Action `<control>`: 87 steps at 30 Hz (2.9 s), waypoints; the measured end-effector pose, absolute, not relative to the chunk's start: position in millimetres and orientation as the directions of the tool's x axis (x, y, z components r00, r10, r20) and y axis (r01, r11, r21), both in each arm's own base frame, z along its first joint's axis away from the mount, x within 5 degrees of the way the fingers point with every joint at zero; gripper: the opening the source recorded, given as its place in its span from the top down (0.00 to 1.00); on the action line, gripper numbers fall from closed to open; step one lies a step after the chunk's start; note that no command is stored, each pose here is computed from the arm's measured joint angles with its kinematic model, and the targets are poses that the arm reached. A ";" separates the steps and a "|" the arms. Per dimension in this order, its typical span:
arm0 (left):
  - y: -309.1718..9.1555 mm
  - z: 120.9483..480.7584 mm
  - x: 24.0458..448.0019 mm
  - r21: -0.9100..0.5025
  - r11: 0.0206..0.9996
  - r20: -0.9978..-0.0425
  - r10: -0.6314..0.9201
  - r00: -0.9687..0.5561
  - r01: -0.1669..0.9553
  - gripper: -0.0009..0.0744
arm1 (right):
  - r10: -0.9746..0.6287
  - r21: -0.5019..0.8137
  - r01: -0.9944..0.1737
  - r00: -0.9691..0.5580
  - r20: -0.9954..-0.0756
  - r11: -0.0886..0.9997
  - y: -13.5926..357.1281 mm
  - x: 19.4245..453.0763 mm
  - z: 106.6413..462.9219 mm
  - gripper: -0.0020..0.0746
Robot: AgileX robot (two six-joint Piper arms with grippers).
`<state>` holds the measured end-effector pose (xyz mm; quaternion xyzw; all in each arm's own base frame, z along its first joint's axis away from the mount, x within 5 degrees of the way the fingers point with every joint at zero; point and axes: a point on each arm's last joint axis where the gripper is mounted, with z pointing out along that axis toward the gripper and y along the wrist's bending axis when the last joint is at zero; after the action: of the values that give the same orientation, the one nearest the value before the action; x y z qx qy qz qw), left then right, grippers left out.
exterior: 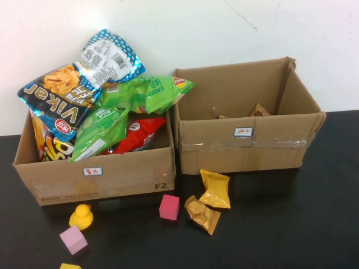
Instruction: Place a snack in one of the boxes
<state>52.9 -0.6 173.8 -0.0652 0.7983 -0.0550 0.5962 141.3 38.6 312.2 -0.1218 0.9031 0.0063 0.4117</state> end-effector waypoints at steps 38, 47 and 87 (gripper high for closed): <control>0.0 173.3 52.8 -0.155 0.987 -0.945 -0.161 -0.285 -0.044 0.99 | 0.099 0.096 0.022 -0.278 -0.956 0.995 0.7 53.1 172.5 0.97; 0.0 173.3 52.8 -0.155 0.987 -0.945 -0.161 -0.286 -0.044 0.99 | 0.178 0.170 0.054 -0.333 -0.926 0.984 0.8 51.3 167.7 0.97; 0.0 173.7 52.7 -0.155 0.987 -0.945 -0.161 -0.286 -0.044 0.99 | -0.031 -0.030 -0.006 -0.340 -0.940 1.000 -1.5 51.1 167.9 0.97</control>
<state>52.7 0.0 173.7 -0.0640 0.8003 -0.0493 0.5942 51.1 -1.5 167.9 -0.0113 0.8186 -0.0105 0.5742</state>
